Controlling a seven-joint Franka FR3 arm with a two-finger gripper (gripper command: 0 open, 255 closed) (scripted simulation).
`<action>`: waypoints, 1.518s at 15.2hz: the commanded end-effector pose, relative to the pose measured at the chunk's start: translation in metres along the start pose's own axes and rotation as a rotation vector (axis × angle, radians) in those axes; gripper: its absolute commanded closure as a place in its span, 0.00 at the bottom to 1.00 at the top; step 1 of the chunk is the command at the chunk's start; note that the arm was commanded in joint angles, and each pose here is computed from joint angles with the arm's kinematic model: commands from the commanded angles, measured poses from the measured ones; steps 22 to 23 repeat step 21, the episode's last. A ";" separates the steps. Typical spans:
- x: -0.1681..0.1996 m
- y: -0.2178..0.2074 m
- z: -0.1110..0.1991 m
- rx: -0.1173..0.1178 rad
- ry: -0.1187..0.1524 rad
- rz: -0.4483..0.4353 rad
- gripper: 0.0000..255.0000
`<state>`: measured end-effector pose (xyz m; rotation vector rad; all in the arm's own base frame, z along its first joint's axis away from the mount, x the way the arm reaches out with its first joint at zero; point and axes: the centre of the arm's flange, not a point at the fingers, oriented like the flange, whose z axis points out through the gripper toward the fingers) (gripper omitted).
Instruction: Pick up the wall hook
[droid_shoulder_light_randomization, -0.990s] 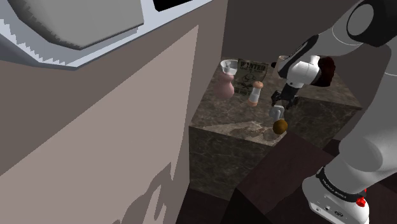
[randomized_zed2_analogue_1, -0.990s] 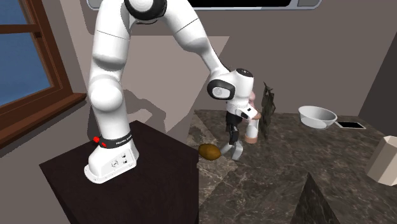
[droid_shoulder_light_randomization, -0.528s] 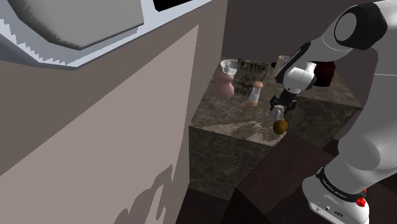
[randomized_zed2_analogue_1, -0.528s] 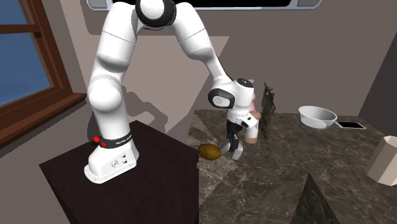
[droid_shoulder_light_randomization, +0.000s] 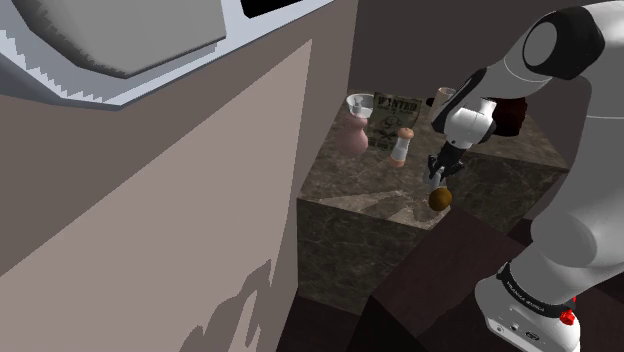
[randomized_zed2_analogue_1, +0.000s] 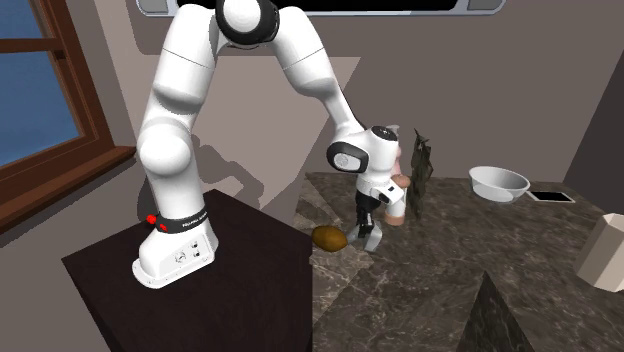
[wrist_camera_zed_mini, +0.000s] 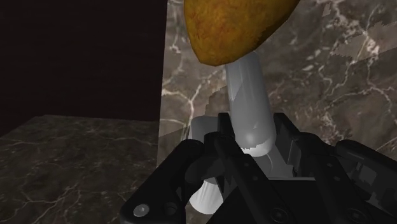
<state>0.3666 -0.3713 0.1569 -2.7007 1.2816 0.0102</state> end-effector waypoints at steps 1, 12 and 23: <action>0.000 0.000 0.001 0.000 -0.002 0.000 1.00; -0.003 -0.006 -0.041 0.000 -0.002 0.000 1.00; -0.005 -0.011 -0.078 0.000 -0.002 0.000 1.00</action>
